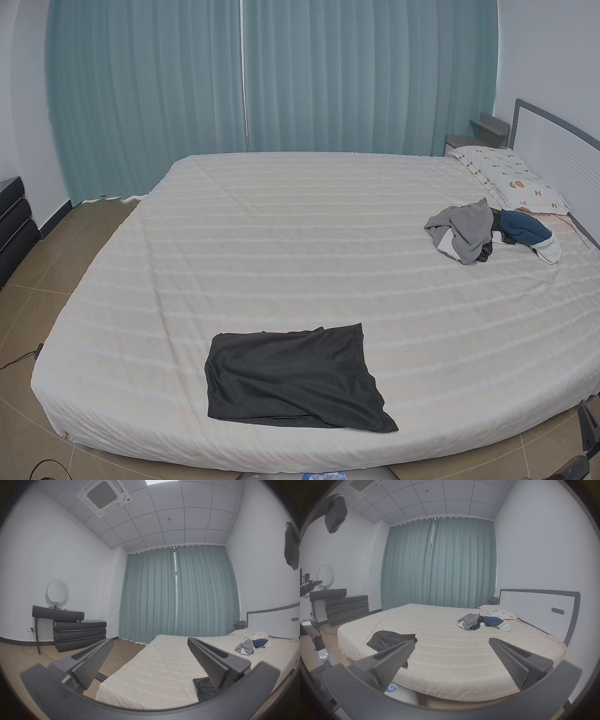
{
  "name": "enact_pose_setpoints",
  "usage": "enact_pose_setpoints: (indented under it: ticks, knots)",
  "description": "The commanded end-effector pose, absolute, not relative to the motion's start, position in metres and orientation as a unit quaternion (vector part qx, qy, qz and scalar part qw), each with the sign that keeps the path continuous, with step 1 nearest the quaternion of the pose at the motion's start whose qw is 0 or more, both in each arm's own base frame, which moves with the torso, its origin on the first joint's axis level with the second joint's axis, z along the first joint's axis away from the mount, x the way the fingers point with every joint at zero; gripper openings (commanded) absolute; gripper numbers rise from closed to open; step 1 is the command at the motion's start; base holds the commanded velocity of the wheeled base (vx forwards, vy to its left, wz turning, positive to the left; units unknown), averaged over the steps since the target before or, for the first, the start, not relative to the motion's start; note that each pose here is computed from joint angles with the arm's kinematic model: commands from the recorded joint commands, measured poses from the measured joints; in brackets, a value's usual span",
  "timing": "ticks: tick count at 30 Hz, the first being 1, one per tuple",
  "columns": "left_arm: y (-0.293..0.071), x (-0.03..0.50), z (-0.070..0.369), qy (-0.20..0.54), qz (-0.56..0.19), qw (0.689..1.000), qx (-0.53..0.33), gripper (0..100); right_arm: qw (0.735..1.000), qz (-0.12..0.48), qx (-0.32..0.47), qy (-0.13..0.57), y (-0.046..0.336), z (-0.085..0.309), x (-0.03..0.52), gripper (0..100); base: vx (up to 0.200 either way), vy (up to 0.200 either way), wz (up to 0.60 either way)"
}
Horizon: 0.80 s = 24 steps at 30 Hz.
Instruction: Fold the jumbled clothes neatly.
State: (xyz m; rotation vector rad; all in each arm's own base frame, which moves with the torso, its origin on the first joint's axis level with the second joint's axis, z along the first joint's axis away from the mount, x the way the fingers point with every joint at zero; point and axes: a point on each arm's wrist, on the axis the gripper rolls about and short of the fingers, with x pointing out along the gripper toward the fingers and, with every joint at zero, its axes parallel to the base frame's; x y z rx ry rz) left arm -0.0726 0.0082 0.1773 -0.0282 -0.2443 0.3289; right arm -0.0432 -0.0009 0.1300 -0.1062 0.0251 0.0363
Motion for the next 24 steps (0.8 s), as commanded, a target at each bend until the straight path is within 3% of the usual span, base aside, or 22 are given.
enact_pose_setpoints:
  ticks: [1, 9, 15, 16, 19, 24]
  knots:
    - [0.007, -0.061, 0.153, -0.121, 0.157, 0.980, -0.005, 100, 0.997, 0.015, -0.068, -0.010, 0.001, 0.116, -0.045, 100, 0.000, 0.000, 0.00]
    - [0.005, -0.032, 0.117, -0.196, 0.118, 0.972, 0.044, 100, 0.992, 0.021, -0.080, -0.092, 0.001, 0.094, -0.024, 100, 0.000, 0.000, 0.00]
    - [0.004, -0.028, 0.106, -0.143, 0.096, 0.984, 0.055, 100, 0.996, 0.016, -0.072, -0.040, 0.001, 0.084, -0.023, 100, 0.000, 0.000, 0.00]
    - [0.004, -0.025, 0.095, -0.087, 0.086, 0.991, 0.060, 100, 0.997, 0.021, -0.065, -0.027, 0.001, 0.081, -0.023, 100, 0.000, 0.000, 0.00]
    - [0.004, -0.023, 0.086, -0.044, 0.083, 0.994, 0.062, 100, 0.997, 0.020, -0.060, -0.030, 0.001, 0.082, -0.023, 100, 0.000, 0.000, 0.00]
    - [0.004, -0.023, 0.082, -0.028, 0.079, 0.996, 0.041, 100, 1.000, 0.011, -0.019, -0.012, 0.001, 0.078, -0.023, 100, 0.000, 0.000, 0.00]
